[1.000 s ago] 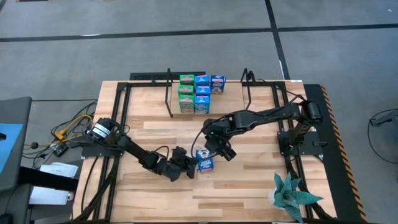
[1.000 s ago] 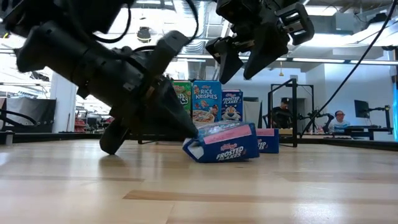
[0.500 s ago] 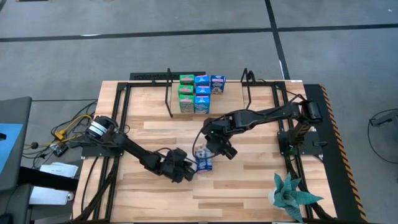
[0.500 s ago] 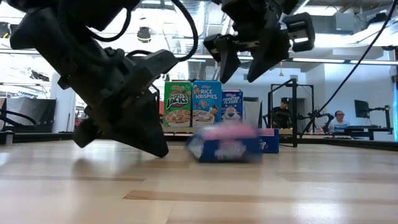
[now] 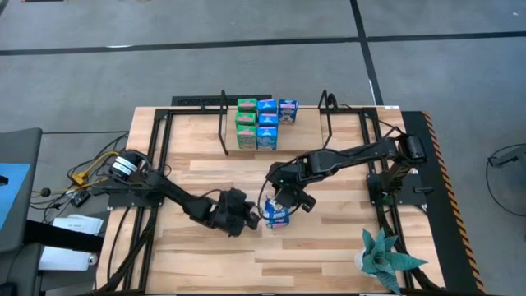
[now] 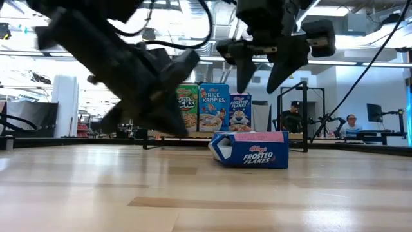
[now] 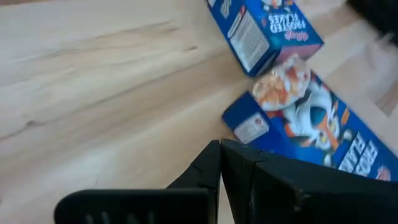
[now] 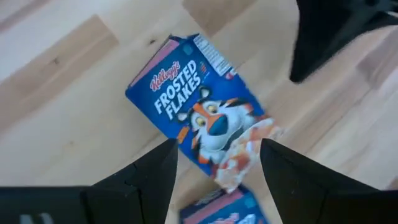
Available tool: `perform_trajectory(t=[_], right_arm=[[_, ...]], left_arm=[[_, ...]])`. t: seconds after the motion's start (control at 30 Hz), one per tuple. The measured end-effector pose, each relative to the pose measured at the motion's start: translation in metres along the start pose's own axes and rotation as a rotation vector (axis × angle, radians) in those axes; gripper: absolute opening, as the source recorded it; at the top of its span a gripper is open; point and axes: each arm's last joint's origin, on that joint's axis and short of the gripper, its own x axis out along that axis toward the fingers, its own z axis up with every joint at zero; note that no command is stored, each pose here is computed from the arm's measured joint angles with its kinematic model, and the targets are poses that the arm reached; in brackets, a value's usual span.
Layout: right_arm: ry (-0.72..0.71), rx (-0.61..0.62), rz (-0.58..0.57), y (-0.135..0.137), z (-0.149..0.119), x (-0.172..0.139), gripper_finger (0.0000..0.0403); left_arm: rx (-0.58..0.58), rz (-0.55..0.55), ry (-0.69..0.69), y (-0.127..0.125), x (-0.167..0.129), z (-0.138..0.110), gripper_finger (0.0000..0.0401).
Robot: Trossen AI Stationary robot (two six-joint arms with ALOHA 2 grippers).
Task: Stack cereal on shelf
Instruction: Put the left blue cereal box on the shelf aligned with the other blue cereal box
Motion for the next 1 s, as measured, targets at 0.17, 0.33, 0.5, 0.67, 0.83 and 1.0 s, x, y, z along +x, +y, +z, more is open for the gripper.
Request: perform_trajectory(t=[0.17,0.33,0.5,0.67,0.83,1.0], right_arm=[[0.054,0.093,0.06,0.011,-0.021,0.026,0.0249],[0.038,0.148,0.063,0.021,-0.03,0.039,0.0202],[0.034,0.231,0.057,0.024,-0.038,0.048,0.0146],[0.036,0.264,0.06,0.031,-0.051,0.061,0.0113],[0.015,0.297,0.043,0.032,-0.054,0.067,0.0108],[-0.011,0.295,0.018,0.029,-0.051,0.065,0.0108]], left_arm=[[0.0,0.003,-0.007,0.001,0.004,0.005,0.0],[-0.012,0.01,-0.018,0.001,0.005,0.005,0.0],[-0.017,0.007,-0.005,0.001,0.004,0.005,0.0],[-0.037,0.002,0.01,0.001,0.005,0.004,0.0],[-0.06,0.006,-0.001,0.002,0.007,0.007,0.0],[-0.074,0.014,-0.008,0.004,0.01,0.011,0.0]])
